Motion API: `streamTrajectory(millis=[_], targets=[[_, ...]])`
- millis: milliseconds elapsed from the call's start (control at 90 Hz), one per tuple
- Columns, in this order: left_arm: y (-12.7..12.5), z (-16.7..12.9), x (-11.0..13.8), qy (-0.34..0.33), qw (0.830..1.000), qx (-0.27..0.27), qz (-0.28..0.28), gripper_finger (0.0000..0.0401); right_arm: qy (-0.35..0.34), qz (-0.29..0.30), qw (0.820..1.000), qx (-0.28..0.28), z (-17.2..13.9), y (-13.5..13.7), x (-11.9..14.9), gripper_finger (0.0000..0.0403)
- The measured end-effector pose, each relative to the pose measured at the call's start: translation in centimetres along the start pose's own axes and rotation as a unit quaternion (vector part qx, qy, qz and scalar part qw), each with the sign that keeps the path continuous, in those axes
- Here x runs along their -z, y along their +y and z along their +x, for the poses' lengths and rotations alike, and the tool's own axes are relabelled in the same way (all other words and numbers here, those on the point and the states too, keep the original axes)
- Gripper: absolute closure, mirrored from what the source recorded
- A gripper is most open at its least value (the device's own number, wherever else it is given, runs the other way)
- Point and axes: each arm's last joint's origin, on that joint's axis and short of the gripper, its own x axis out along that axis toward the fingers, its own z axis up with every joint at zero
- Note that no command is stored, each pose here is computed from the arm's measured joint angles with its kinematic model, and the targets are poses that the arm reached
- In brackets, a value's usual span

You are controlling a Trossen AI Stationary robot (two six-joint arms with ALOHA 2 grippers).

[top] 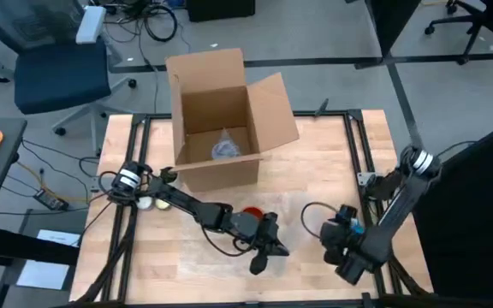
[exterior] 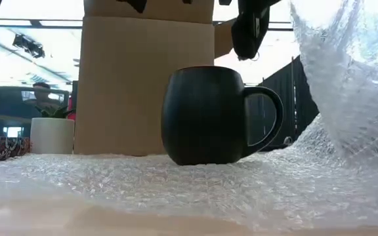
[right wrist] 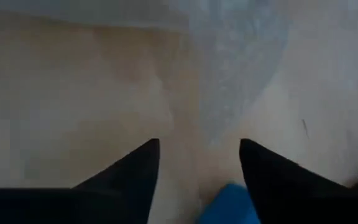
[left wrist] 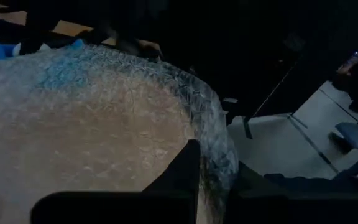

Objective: Wrap mug
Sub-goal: Wrap the black mug with bubble wrap

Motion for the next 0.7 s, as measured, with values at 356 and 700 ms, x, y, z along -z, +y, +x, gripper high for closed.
streamTrajectory(millis=[356,700], targets=[[-0.1,0.0,0.0,-0.001,1.000,0.001,0.001,0.0401,0.005,-0.012,0.996,0.093,3.3,1.0,-0.3,0.0299],[-0.4,0.0,0.0,-0.003,1.000,0.006,0.002,0.0401,0.022,-0.022,0.998,0.056,0.1,-3.6,-1.8,0.0401]])
